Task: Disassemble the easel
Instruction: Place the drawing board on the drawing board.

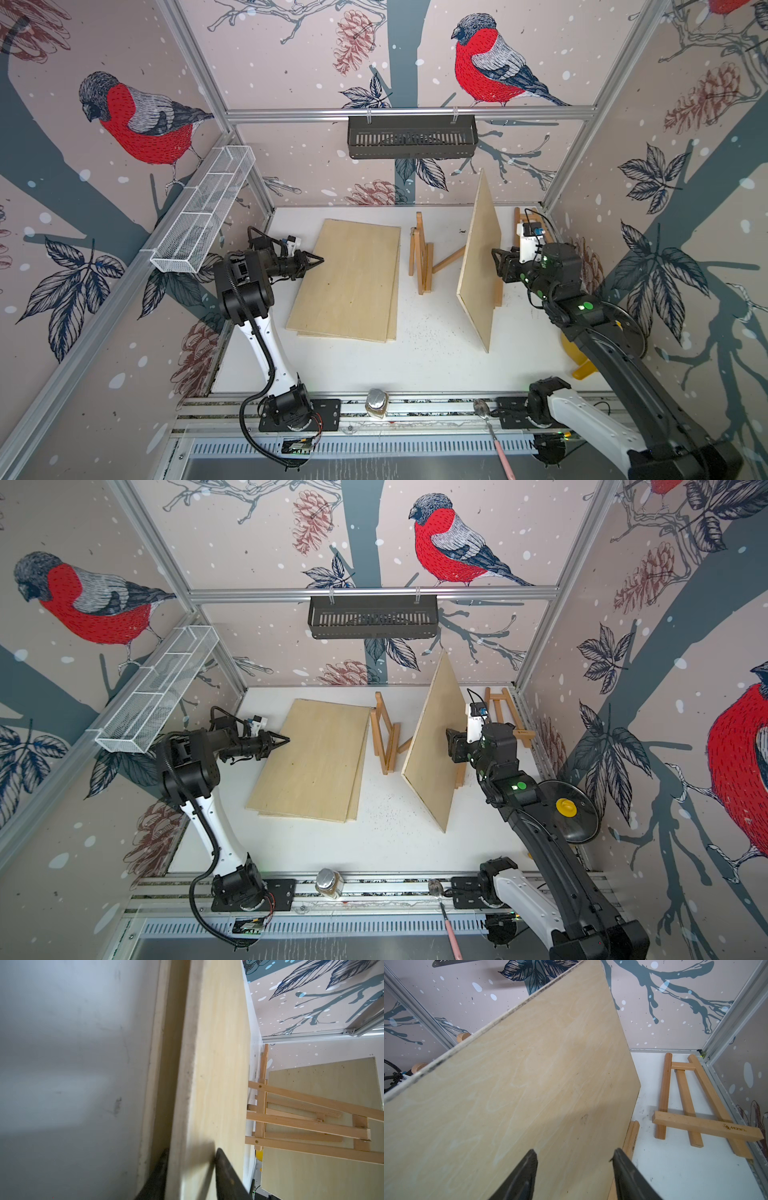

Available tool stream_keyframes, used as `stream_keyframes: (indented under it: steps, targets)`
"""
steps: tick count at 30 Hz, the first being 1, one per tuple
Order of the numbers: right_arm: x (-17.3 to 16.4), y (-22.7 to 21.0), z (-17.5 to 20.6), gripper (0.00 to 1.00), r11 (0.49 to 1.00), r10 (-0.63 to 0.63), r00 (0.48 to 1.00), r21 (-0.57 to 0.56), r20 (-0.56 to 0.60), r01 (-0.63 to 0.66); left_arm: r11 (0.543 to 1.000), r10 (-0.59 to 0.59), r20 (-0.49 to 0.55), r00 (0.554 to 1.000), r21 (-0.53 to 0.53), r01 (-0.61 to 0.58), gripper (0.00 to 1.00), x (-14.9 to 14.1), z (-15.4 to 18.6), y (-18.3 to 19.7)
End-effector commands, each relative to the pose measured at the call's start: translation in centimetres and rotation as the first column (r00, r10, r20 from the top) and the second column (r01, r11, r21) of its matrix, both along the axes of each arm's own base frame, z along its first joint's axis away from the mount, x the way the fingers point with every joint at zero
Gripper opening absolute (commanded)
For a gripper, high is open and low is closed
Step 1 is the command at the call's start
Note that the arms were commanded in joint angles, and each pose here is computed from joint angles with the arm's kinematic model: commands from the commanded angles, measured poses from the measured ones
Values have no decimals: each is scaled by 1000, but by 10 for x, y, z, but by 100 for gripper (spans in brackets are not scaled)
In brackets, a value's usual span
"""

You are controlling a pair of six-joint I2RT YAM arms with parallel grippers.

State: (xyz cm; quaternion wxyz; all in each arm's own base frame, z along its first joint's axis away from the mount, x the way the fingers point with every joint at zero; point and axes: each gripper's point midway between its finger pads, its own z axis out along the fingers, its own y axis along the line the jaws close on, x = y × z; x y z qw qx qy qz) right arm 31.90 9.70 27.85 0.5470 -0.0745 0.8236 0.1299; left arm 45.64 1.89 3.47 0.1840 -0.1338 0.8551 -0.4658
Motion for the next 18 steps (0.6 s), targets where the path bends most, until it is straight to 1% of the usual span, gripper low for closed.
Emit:
stream_keyframes:
  steps: [1, 5, 11, 18]
  targets:
    - [2, 1, 6, 59, 1000, 1, 1000, -1, 25, -1, 933, 161, -242, 957, 354, -67, 40, -26, -63, 47]
    - [3, 2, 5, 59, 1000, 3, 1000, -1, 20, -3, 938, 161, -221, 962, 337, -80, 48, -21, -55, 46]
    - [3, 1, 6, 60, 1000, 2, 1000, -2, 22, -2, 926, 185, -172, 968, 360, -113, 53, -13, -32, 51]
    - [3, 1, 5, 59, 1000, 0, 1000, -3, 19, 0, 892, 220, -66, 973, 417, -173, 54, -2, 12, 62]
